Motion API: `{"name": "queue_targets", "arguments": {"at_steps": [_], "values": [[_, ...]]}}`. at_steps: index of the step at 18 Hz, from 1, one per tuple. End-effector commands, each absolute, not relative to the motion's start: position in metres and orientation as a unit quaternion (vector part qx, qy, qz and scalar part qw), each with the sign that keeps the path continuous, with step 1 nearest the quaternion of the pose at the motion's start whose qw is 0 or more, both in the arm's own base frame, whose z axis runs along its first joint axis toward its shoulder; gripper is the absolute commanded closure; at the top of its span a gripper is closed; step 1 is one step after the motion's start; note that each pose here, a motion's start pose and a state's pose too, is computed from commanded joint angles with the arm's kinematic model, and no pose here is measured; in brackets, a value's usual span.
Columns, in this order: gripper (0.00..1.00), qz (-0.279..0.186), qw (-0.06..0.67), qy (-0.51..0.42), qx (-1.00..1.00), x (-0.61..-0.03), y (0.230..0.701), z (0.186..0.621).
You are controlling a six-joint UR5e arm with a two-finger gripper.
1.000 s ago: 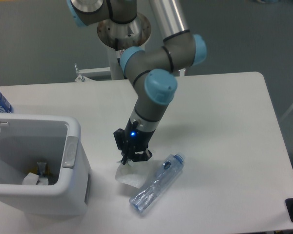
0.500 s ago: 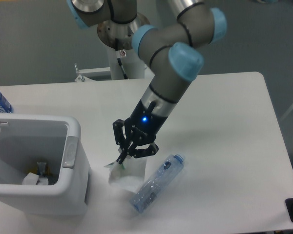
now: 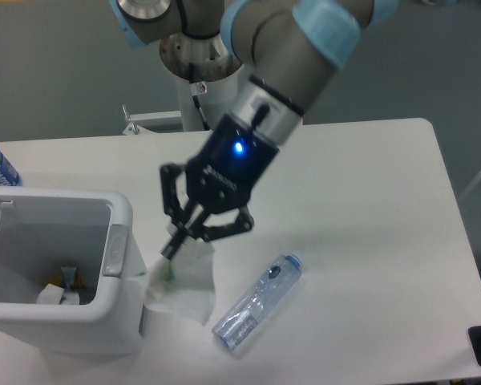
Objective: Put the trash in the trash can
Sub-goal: 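Lift the tissue and carry it over the white bin, release, then move the open gripper over the clear plastic bottle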
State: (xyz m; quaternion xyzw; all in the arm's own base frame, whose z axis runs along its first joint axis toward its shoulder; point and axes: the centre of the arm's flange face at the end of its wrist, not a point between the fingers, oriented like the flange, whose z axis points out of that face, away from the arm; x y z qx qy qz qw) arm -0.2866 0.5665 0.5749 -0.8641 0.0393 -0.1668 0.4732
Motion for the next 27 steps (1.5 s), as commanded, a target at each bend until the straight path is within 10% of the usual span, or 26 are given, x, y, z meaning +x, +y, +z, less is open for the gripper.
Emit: {"name": "queue_targets", "arguments": {"at_steps": [3,4,6,13,27], "values": [[1.00,-0.184,0.464,0.059,-0.864,-0.246,0.579,0.574],[0.82,-0.188,0.462,0.070,-0.864,-0.234,0.584,0.570],[0.00,-0.183,0.469,0.091,-0.859,-0.218,0.592,0.559],[0.00,-0.179,0.471,0.087,-0.860,-0.222,0.591,0.538],[0.00,-0.057,0.365,-0.031,-0.929,-0.428,0.589,0.411]]}}
